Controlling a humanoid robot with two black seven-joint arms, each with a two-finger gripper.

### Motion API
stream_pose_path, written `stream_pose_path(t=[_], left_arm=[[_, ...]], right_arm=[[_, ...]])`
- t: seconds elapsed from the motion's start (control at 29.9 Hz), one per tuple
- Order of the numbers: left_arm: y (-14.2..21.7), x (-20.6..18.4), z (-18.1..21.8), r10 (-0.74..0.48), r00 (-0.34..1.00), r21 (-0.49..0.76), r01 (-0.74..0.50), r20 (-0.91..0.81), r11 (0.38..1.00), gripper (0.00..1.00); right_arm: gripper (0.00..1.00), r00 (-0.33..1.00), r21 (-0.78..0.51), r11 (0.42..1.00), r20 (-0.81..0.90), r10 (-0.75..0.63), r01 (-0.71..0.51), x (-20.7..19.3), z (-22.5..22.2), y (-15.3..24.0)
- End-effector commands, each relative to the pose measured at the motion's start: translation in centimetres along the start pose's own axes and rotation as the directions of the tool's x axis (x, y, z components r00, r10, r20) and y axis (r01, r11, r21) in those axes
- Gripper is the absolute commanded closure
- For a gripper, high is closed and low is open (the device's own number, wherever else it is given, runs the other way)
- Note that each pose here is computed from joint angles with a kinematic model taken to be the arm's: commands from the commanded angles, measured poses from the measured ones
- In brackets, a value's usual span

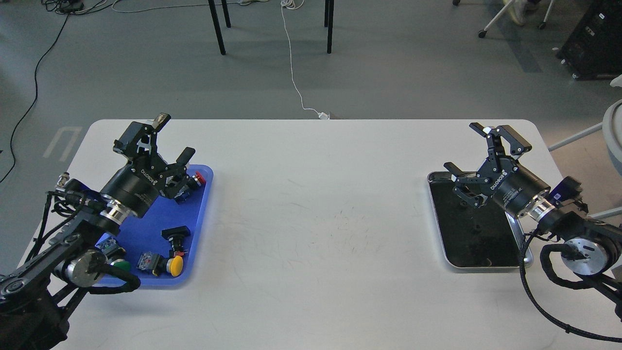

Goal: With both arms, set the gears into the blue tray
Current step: 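Move the right gripper over the metal tray with the black mat, then lower the right gripper and grasp a small black gear in the metal tray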

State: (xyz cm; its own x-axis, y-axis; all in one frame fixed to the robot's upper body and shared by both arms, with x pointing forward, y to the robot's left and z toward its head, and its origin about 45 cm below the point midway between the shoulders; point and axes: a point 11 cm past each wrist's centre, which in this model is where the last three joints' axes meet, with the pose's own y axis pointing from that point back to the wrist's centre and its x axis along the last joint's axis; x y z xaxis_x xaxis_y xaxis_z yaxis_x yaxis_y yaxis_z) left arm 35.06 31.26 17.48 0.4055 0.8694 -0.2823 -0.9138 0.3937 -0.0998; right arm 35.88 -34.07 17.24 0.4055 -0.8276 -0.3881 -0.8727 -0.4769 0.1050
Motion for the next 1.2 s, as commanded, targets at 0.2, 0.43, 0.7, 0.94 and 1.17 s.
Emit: stream_pose_path(t=[0.2, 0.43, 0.7, 0.94, 1.17], left_arm=[[-0.2, -0.7, -1.2, 0.008, 0.999, -0.005, -0.009, -0.048, 1.0, 0.02], [-0.6, -0.2, 0.4, -0.007, 1.0, -0.035, 0.006, -0.016, 0.999, 0.02], [-0.7, -0.5, 0.3, -0.01, 1.0, -0.037, 0.01, -0.017, 0.999, 0.02], [-0.6, -0.5, 0.5, -0.011, 1.0, -0.038, 0.011, -0.015, 0.999, 0.02], [-0.6, -1.1, 0.5, -0.031, 0.999, -0.041, 0.03, -0.019, 0.999, 0.02]], right_arm=[[0.0, 0.999, 0.012, 1.0, -0.037, 0.002, -0.001, 0.6, -1.6, 0.5], [0.0, 0.792, -0.261, 0.948, -0.534, -0.297, 0.18, -1.4, -5.2, 2.5], [0.0, 0.194, -0.598, 0.801, -0.787, -0.586, -0.007, 0.2, -9.2, 7.0], [0.0, -0.113, -0.743, 0.648, -0.638, -0.762, -0.17, 1.4, -8.4, 7.0], [0.01, -0.186, -0.816, 0.529, -0.497, -0.848, -0.234, 2.0, -6.4, 4.0]])
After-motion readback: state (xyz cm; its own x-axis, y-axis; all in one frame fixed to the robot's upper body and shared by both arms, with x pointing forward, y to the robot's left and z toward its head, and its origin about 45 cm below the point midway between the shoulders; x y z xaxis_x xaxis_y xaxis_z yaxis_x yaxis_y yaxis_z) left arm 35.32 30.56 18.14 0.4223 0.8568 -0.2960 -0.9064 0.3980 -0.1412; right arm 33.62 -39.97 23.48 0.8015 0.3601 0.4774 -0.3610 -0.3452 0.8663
